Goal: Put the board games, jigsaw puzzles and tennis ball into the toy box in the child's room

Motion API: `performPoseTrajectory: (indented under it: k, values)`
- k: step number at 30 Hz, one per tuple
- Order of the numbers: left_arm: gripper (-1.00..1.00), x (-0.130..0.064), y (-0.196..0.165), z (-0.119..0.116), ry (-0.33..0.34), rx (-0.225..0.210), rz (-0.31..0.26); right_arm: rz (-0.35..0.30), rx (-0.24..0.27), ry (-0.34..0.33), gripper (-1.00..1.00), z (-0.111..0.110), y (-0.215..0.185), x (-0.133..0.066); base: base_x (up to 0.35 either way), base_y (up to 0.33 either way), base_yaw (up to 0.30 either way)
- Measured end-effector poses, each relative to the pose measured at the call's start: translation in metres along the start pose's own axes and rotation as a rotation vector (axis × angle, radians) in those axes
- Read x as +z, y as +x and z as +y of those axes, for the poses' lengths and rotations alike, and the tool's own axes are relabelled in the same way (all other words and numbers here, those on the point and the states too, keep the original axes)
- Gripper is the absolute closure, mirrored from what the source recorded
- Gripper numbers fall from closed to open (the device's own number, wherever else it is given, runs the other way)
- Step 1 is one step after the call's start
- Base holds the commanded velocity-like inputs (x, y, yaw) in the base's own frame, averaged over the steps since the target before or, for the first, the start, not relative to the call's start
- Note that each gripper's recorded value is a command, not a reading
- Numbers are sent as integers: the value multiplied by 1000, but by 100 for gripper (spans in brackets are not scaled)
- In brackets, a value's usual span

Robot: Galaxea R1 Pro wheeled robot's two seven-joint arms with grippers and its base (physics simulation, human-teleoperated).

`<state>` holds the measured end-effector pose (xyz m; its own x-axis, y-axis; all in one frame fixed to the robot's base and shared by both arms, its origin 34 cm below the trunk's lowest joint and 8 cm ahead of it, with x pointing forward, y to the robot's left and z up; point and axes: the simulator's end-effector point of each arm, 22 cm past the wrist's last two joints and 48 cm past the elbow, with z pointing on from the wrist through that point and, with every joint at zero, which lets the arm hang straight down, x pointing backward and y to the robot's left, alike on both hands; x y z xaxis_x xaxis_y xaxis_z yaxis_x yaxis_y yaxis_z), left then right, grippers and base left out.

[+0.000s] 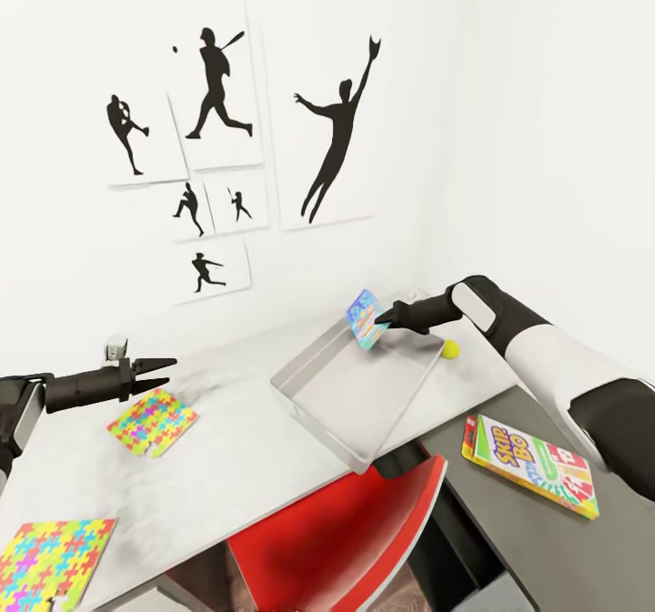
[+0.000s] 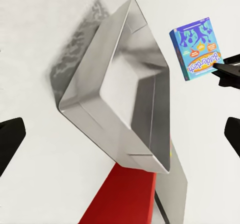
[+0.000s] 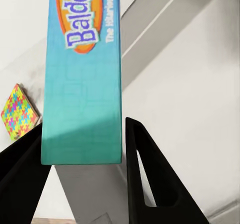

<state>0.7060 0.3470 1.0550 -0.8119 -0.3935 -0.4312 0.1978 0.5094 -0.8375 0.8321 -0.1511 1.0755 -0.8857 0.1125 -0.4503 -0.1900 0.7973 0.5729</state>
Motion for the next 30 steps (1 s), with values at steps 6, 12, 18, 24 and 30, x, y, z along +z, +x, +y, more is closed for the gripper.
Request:
performPoseTrajectory:
  k: [6, 12, 18, 24, 30]
  values:
    - [-100, 1, 1, 4, -3, -7, 3, 6, 6, 0, 100, -4, 2, 5, 0, 0, 0]
    - [-100, 2, -3, 0, -3, 2, 4, 8, 9, -2, 100, -6, 2, 9, 0, 0, 0]
    - [-100, 2, -7, -4, -4, 14, 4, 14, 12, -4, 100, -8, 4, 14, 0, 0, 0]
    - [-100, 4, -7, 0, -5, 11, 8, 21, 18, -1, 100, -13, 6, 19, 0, 0, 0]
    - [-100, 6, -9, 2, -5, 10, 6, 26, 28, 9, 100, -24, 8, 20, 0, 0, 0]
